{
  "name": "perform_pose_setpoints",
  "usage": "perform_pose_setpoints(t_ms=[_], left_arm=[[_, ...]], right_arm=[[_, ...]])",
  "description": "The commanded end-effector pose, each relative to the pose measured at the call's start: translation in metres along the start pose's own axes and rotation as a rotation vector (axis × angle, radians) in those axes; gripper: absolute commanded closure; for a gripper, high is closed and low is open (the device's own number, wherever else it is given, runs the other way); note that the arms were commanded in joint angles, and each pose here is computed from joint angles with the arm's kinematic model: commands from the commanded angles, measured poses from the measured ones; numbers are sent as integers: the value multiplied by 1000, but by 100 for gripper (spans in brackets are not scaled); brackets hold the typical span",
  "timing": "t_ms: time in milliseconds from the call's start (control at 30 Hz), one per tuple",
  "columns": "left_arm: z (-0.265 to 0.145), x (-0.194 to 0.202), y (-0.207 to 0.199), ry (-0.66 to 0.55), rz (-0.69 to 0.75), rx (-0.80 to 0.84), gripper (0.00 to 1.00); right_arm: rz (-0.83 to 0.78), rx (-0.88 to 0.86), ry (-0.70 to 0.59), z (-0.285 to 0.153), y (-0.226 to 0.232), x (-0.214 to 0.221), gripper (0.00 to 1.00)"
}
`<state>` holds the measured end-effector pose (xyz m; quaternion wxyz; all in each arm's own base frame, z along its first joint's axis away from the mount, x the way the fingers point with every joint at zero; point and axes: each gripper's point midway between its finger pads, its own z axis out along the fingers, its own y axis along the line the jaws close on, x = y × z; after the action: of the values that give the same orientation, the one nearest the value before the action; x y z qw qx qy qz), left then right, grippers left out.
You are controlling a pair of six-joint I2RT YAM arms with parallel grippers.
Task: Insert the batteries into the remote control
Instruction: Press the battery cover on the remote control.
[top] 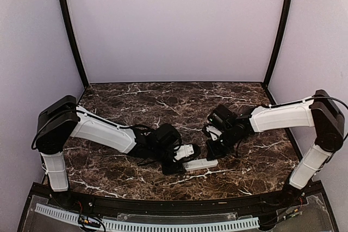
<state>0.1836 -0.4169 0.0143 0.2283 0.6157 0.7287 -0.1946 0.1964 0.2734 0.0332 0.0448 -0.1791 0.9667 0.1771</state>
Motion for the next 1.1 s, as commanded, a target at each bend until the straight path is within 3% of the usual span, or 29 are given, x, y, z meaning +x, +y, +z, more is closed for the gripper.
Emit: perform_pose_setpoints(t_ms=[0, 200, 333, 533, 1067], left_arm=[[14, 93, -18, 302, -46, 64, 94], [14, 92, -19, 297, -43, 67, 94], [14, 92, -18, 299, -44, 64, 94], [14, 92, -18, 298, -42, 65, 95], [14, 92, -18, 301, -41, 65, 94]], right_arm=[[32, 160, 98, 5, -37, 28, 100], [-32, 64, -30, -51, 4, -12, 100], [-9, 109, -55, -62, -6, -18, 100], [105, 287, 16, -40, -61, 3, 100], [103, 371, 100, 9, -73, 19, 100]])
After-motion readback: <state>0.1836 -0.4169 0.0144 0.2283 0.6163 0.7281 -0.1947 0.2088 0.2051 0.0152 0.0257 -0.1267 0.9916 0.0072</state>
